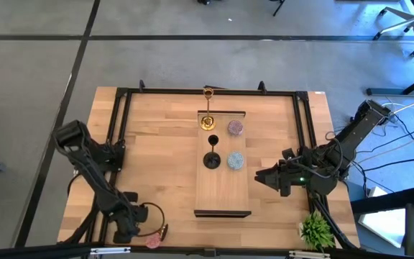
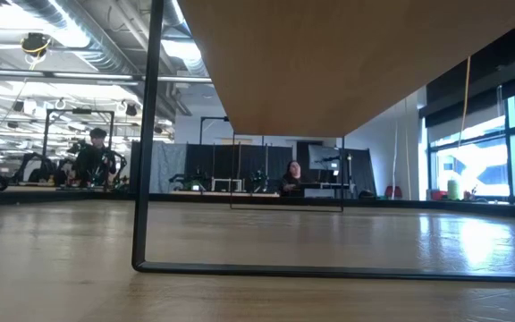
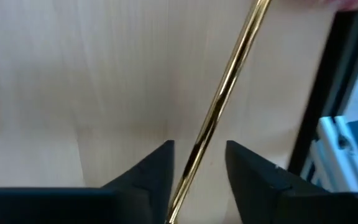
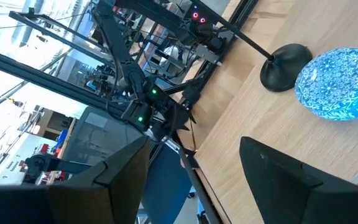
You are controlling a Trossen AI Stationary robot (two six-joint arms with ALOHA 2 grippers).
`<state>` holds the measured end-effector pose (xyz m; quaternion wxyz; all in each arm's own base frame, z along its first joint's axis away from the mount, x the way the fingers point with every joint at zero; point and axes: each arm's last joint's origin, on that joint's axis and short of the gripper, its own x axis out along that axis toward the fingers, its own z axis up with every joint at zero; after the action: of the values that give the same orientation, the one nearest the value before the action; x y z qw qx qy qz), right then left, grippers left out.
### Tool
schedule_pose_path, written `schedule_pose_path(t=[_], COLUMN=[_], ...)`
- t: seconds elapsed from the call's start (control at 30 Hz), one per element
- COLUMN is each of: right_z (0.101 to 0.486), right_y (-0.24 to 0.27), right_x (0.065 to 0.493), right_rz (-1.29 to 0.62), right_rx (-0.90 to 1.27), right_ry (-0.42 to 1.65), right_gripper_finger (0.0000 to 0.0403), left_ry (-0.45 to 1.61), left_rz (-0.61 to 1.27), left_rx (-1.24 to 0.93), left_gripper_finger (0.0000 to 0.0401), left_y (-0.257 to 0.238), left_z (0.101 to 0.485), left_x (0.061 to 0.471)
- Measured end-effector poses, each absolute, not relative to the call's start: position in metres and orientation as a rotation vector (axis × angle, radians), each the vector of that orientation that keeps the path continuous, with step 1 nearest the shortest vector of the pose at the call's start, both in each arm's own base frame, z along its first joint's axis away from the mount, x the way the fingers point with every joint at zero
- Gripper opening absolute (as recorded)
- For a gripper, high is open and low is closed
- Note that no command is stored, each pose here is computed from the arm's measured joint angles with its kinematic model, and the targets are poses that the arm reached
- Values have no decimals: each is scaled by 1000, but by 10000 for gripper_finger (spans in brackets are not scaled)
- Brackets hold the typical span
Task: Pick & Place candle stick holders
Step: Put the golden candle holder on the shelf
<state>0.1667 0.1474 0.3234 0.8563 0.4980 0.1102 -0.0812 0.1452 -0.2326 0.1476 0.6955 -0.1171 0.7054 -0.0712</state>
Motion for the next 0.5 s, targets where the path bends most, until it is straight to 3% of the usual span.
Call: schedule_pose_path(t=[0.23,0.5], right_z=[323,323], right_y=[148,148], right_x=[167,167], right_rz=[-166,-164], right_rx=[1047,1048], right_ry=[237,239], right_gripper_finger=[254,254], left_ry=[1597,1604], left_rz=[-138,-104], left_rx=[-269,-262], left_gripper_finger=[17,12], left_y=[-235,-229], left_z=[142,148], left_x=[145,142])
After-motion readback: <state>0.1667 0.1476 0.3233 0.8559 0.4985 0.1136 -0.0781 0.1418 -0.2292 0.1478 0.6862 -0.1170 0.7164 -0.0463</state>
